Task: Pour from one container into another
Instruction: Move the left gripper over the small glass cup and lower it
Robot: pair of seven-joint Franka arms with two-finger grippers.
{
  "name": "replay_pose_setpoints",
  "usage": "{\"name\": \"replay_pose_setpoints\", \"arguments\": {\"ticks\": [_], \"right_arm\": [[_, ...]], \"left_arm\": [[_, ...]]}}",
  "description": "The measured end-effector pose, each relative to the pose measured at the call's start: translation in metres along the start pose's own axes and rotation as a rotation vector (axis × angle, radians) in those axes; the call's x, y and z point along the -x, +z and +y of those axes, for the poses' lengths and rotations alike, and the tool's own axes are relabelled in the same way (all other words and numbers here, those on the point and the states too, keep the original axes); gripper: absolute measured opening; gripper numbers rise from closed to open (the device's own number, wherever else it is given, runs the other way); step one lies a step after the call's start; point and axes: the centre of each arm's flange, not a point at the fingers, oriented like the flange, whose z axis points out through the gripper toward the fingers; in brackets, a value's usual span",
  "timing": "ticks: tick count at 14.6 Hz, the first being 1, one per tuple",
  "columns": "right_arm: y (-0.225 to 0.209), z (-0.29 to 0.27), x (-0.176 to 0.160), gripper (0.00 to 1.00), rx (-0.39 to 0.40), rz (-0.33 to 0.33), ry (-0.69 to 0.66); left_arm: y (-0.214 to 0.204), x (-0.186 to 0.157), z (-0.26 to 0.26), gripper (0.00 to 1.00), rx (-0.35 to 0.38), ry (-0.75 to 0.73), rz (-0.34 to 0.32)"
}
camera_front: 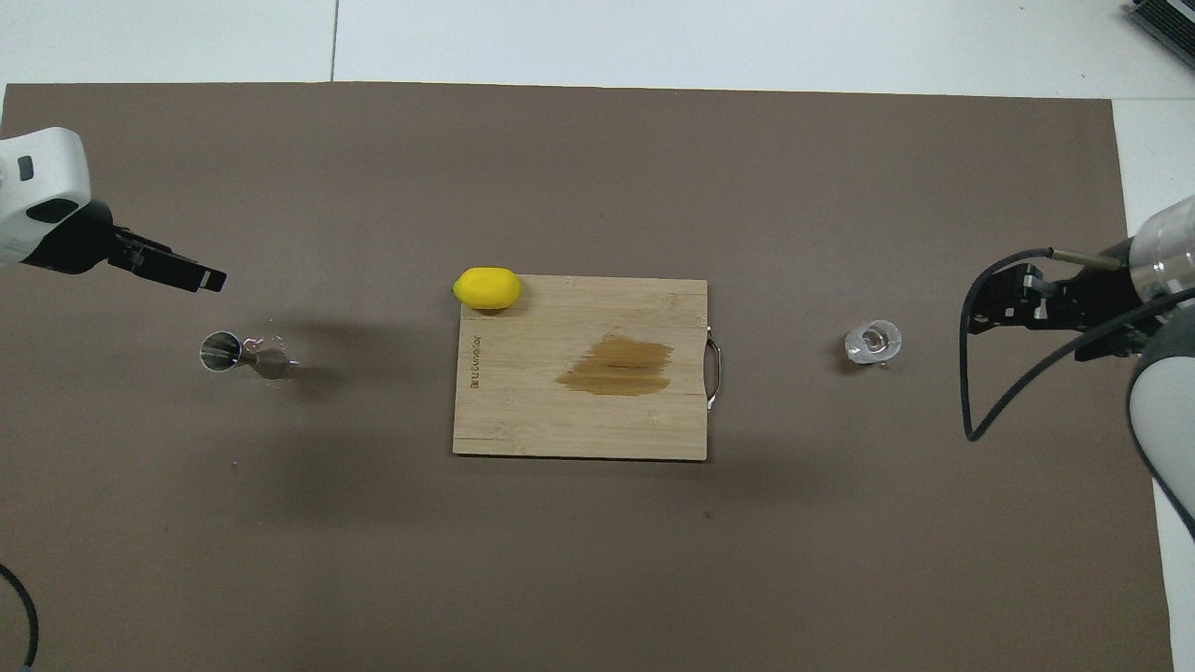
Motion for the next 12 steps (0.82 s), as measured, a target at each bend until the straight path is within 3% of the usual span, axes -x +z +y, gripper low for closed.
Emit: {"name": "replay_pose_setpoints", "arguments": {"ticks": [6,8,10,12], "right_arm": [[0.0,0.0,0.0,1.0,0.0,0.0,0.0],[0.0,0.0,0.0,1.0,0.0,0.0,0.0],[0.0,0.0,0.0,1.0,0.0,0.0,0.0],[0.0,0.0,0.0,1.0,0.0,0.0,0.0]], "left_arm": [[0.02,0.013,-0.048,1.0,0.048,0.456,-0.034],[0.021,0.022,-0.064,1.0,0.075,0.519,-0.036],[0.017,0.034,-0.081,1.0,0.116,0.511,0.009],[0.014,0.047,-0.095,1.0,0.181,0.508,0.107]]}}
